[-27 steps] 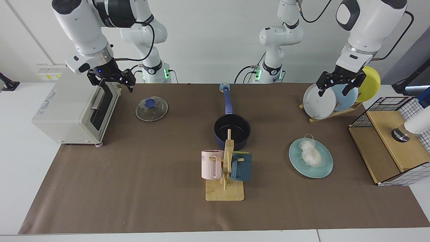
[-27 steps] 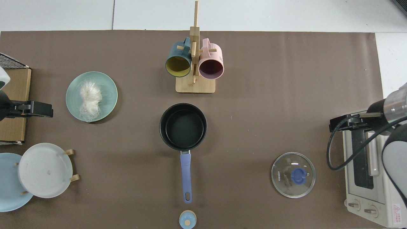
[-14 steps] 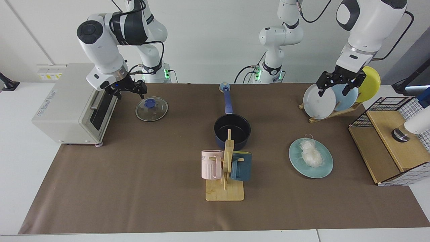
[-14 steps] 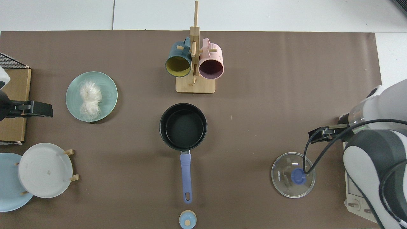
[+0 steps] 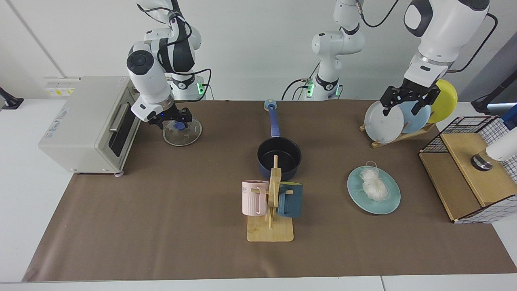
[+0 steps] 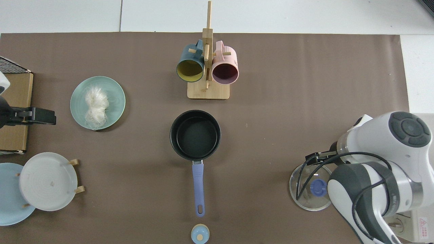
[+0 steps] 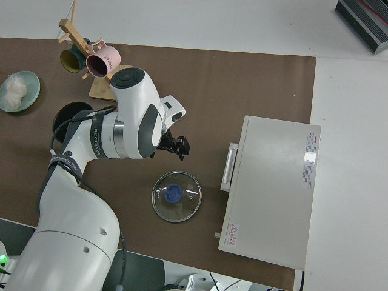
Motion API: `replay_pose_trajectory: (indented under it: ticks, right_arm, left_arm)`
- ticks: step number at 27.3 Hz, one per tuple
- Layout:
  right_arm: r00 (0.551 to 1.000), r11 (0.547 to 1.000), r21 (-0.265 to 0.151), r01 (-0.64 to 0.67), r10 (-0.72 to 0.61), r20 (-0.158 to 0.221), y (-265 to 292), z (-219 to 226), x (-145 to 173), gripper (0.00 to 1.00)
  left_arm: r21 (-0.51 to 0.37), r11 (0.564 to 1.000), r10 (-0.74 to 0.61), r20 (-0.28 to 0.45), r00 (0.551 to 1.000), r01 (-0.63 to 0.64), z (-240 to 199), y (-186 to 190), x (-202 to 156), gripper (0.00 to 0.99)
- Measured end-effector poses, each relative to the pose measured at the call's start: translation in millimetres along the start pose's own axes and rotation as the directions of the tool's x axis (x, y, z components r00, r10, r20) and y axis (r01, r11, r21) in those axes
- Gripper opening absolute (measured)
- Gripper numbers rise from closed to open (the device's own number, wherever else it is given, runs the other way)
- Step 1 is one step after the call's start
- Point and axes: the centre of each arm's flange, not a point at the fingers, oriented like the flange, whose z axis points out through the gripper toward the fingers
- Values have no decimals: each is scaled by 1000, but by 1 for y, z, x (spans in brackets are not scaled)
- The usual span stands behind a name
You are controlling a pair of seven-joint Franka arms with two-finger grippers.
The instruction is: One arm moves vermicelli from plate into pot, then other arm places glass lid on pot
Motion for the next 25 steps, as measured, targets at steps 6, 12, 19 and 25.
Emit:
replay_pose_trajectory:
  ticks: [6, 12, 19, 25]
  right_arm:
    - [1000, 1000, 0, -2, 2, 7, 2, 29, -13, 1000]
    - [1000, 1000, 0, -3, 3, 7, 3, 53, -27, 1000]
    - [1000, 1000, 0, -3, 3, 3, 4, 73, -41, 1000]
    - [1000, 1000, -1, -3, 3, 19, 4, 88, -49, 1000]
  left_arm:
    - [-23, 999, -35, -65, 997, 34, 8, -8, 13, 991]
    - [-52, 996, -80, -124, 989, 74, 77, -9, 60, 991]
    - [-65, 988, -148, -107, 983, 142, 162, -11, 99, 991]
    - [-71, 984, -170, -82, 982, 164, 213, -8, 115, 991]
